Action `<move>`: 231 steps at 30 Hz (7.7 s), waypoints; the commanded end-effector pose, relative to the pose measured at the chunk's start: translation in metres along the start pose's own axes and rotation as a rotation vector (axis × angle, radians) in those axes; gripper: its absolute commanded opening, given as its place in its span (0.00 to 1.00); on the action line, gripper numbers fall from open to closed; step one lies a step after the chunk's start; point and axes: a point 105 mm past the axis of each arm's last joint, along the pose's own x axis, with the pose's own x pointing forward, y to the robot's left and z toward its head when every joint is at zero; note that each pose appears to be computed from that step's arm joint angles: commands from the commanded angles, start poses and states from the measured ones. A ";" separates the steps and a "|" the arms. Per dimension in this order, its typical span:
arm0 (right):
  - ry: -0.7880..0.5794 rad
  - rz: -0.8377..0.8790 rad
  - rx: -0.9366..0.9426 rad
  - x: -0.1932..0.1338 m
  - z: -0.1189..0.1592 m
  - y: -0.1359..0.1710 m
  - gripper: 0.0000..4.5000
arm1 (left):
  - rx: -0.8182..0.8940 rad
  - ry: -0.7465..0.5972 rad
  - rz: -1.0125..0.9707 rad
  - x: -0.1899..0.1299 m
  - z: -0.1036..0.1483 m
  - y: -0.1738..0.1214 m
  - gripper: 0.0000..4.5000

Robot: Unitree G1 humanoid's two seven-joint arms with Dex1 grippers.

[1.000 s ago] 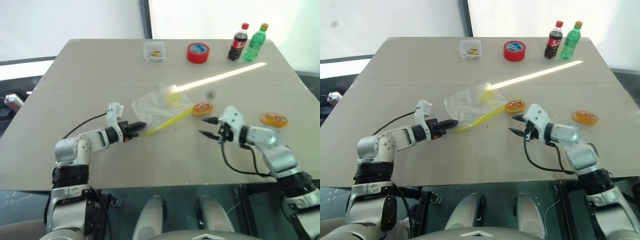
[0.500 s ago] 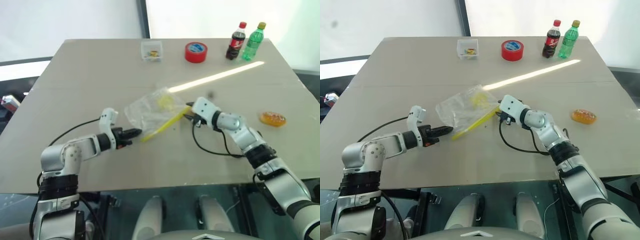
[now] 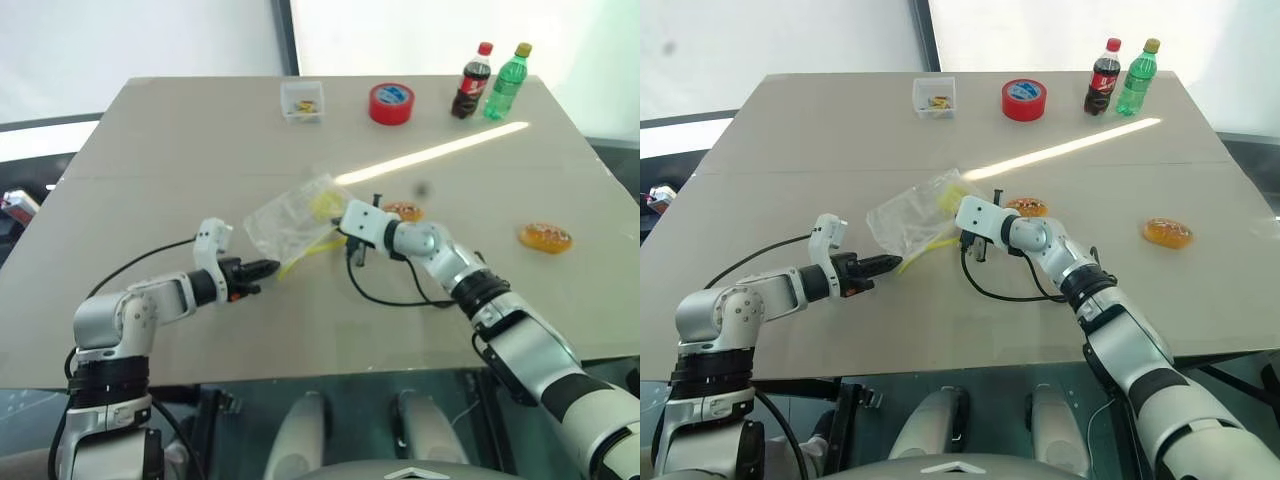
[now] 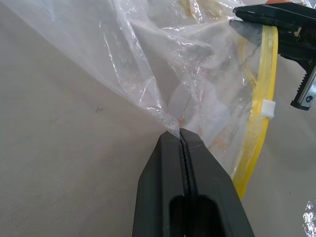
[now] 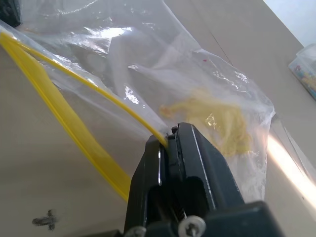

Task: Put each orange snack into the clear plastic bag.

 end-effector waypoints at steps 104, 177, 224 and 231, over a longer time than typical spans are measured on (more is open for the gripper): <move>0.046 -0.240 -0.307 0.021 0.020 -0.051 0.95 | 1.355 -0.392 0.377 0.042 0.059 -0.049 0.00; -0.047 0.135 0.822 -0.083 -0.034 -0.055 0.10 | 1.321 -0.393 0.322 0.066 0.056 -0.063 0.00; -0.022 -0.064 1.737 -0.063 -0.028 -0.073 0.10 | 1.618 -0.418 0.151 0.085 0.032 -0.092 0.00; -0.099 -0.231 2.031 -0.044 -0.026 -0.072 0.10 | 1.595 -0.435 0.156 0.087 0.034 -0.093 0.00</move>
